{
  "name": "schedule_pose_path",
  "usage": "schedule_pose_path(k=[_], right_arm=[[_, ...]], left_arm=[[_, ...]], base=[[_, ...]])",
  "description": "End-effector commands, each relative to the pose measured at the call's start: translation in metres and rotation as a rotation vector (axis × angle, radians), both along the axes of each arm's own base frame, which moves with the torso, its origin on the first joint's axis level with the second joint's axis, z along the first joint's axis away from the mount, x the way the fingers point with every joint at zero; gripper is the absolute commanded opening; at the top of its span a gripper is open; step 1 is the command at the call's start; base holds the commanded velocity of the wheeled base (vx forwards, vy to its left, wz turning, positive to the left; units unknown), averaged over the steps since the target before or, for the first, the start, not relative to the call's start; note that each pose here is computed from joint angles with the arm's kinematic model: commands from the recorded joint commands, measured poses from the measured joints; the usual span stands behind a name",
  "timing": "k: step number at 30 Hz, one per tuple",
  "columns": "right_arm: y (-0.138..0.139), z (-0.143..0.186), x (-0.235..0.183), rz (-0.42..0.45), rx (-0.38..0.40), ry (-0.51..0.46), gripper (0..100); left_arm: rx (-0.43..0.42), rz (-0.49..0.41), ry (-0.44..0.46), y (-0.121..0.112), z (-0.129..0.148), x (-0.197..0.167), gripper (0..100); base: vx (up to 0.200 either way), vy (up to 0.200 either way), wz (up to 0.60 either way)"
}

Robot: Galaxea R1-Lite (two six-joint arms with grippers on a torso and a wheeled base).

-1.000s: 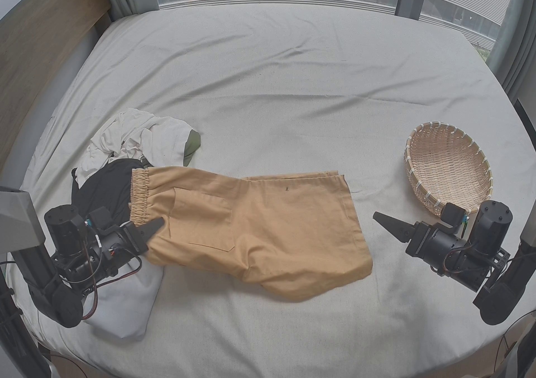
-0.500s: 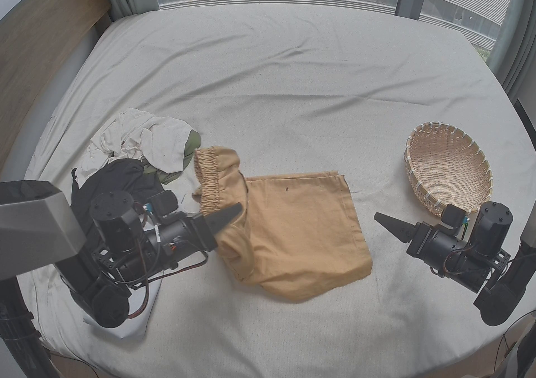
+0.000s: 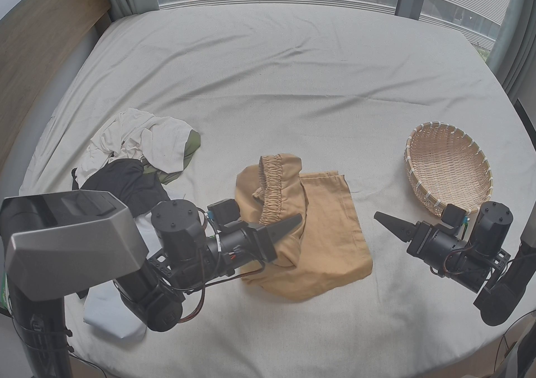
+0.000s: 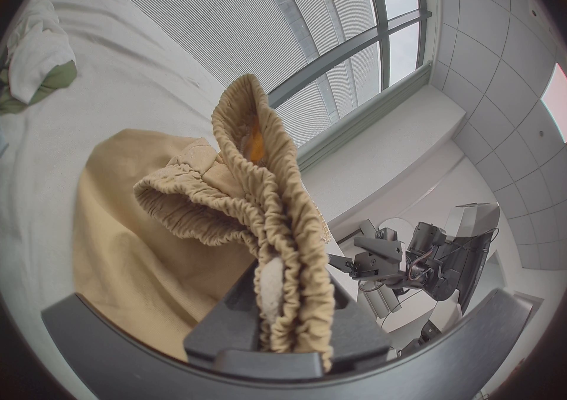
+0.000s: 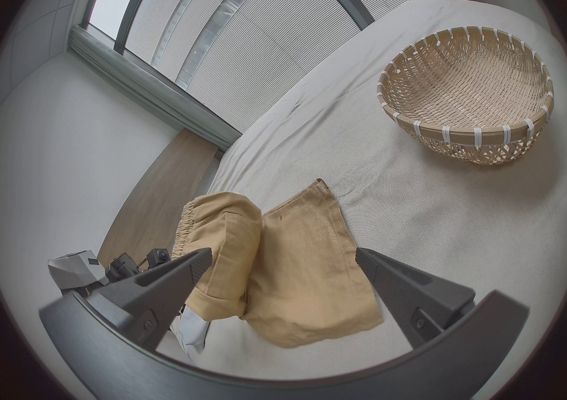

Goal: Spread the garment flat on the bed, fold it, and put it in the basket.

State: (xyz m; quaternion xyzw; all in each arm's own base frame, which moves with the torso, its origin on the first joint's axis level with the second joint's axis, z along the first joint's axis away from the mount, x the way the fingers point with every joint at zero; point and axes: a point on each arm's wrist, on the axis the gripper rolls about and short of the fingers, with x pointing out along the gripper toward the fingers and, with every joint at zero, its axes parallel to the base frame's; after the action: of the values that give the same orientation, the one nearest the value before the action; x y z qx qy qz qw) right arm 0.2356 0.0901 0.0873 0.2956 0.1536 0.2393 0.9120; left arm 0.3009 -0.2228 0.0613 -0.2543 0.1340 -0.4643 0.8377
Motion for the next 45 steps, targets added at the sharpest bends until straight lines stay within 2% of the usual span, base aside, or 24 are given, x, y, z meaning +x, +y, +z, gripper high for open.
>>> schedule_pose_path(k=[1, 15, 16, 30, 35, 45], right_arm=[[0.000, 0.000, 0.000, 0.001, 0.000, 0.000, 100], [0.000, -0.001, -0.001, 0.002, 0.000, 0.004, 100], [0.000, 0.000, -0.001, 0.002, 0.001, 0.002, 100], [0.000, -0.002, -0.002, 0.002, -0.004, 0.014, 100], [-0.001, -0.003, -0.004, 0.000, -0.005, 0.018, 100], [-0.003, -0.005, -0.008, -0.001, -0.012, 0.036, 100]], left_arm=[[0.005, -0.018, 0.009, -0.015, -0.016, 0.007, 0], [-0.006, -0.013, -0.001, -0.018, -0.015, 0.013, 0], [-0.007, -0.015, -0.002, -0.018, -0.015, 0.013, 100], [-0.007, -0.008, 0.004, -0.015, -0.013, 0.008, 100], [-0.015, -0.064, -0.005, -0.041, -0.009, -0.003, 100], [-0.006, -0.050, -0.003, -0.039, -0.011, 0.000, 100]], base=[[0.000, 0.000, 0.00], [0.000, 0.000, 0.00], [0.000, 0.000, 0.00], [0.000, 0.000, 0.00], [0.000, 0.000, 0.00], [0.000, 0.000, 0.00]])
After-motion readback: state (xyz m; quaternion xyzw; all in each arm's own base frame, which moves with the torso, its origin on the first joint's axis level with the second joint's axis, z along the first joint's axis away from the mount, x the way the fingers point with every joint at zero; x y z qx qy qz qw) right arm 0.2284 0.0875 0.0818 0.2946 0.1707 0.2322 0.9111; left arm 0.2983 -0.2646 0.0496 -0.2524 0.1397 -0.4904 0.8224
